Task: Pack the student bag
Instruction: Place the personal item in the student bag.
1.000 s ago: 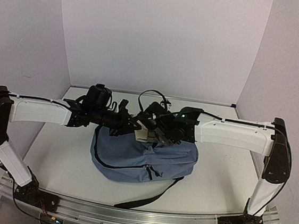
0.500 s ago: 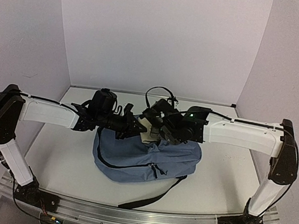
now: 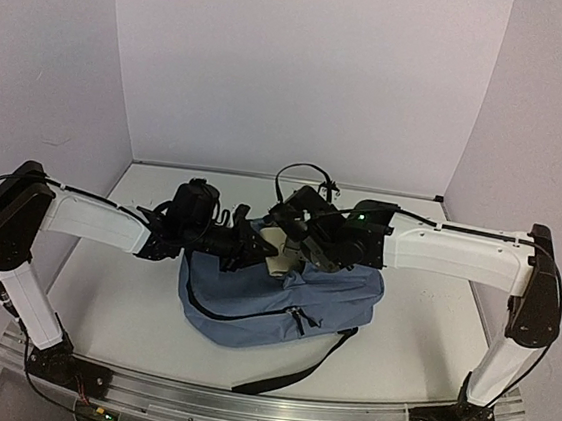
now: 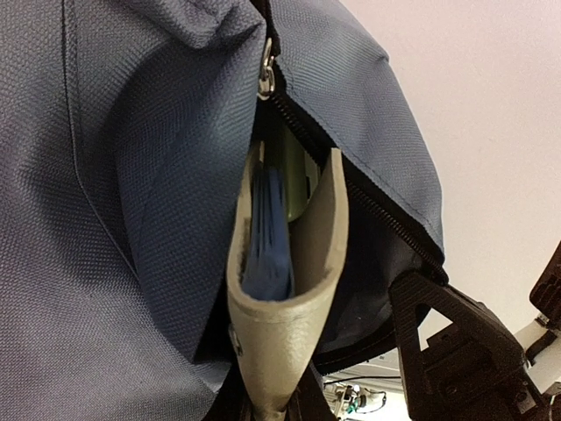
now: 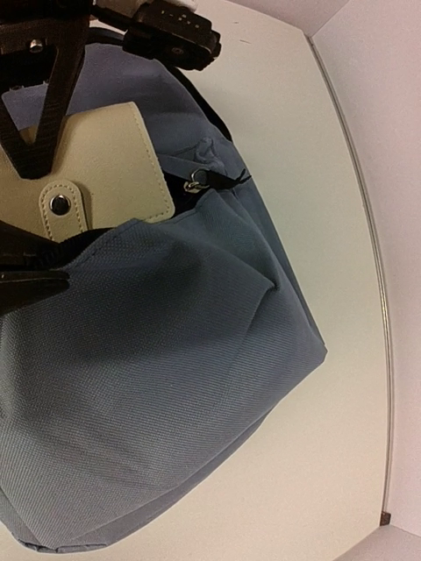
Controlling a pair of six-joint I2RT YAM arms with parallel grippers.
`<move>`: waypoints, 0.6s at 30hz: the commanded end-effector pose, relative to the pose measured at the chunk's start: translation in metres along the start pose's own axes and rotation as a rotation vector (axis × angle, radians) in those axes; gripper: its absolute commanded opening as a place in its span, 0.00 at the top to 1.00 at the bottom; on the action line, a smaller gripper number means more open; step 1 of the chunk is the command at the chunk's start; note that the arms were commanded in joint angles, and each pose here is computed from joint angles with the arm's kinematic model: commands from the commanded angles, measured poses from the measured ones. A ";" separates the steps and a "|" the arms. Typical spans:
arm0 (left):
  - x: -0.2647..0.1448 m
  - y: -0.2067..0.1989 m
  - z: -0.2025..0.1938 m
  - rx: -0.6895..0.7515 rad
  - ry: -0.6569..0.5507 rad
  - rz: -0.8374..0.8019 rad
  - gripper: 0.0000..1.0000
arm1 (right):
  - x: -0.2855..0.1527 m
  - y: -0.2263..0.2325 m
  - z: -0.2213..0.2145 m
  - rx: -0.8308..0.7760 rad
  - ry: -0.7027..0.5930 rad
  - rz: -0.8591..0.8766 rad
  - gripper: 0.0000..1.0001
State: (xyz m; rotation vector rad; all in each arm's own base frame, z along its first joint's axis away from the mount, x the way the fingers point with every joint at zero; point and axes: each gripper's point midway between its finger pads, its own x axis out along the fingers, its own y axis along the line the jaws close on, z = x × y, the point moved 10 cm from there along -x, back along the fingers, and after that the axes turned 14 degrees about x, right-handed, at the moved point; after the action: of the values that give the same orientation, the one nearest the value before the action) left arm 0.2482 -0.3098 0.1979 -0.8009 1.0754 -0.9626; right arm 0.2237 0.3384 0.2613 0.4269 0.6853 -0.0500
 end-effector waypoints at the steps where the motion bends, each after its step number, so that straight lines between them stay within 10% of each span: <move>1: -0.004 -0.006 -0.014 -0.016 0.027 -0.021 1.00 | -0.011 0.005 0.035 0.149 -0.153 0.042 1.00; 18: 0.007 -0.003 -0.018 -0.049 0.055 -0.086 1.00 | 0.000 0.005 0.039 0.184 -0.126 0.056 1.00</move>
State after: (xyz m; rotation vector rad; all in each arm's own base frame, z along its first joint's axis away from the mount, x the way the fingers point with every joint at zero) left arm 0.2440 -0.3089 0.1963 -0.8709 1.0552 -0.9581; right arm 0.2333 0.3345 0.2621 0.4798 0.6764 -0.0733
